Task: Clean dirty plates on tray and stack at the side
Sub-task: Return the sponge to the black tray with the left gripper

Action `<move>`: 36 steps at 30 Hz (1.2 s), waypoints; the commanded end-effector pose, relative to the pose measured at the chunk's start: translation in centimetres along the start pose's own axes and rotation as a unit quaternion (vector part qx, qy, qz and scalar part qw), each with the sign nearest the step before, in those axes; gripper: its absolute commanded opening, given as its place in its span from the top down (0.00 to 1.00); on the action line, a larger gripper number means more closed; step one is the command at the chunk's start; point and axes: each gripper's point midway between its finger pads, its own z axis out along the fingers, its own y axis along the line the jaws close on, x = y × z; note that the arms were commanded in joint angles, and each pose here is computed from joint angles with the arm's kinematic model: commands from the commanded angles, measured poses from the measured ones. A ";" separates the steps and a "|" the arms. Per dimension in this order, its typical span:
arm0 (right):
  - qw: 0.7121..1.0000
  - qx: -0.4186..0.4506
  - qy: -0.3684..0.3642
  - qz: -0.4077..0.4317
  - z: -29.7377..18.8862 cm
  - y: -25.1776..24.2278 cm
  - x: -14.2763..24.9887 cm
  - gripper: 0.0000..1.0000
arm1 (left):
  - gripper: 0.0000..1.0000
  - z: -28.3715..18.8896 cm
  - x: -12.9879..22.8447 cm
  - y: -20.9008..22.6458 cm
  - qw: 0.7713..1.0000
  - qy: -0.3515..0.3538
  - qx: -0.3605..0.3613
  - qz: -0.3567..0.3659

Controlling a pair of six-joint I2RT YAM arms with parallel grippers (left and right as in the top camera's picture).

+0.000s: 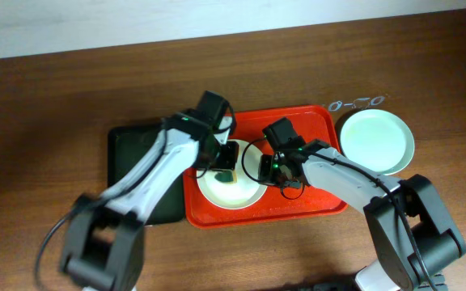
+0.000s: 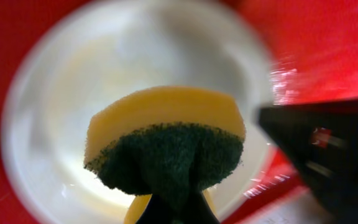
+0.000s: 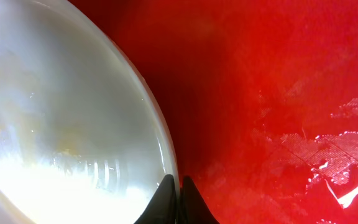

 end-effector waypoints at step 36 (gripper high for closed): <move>1.000 0.009 0.000 -0.014 0.2 -0.2 0.2 0.90 | 0.34 -14.0 -2.5 17.1 0.952 -0.010 -0.248 -0.178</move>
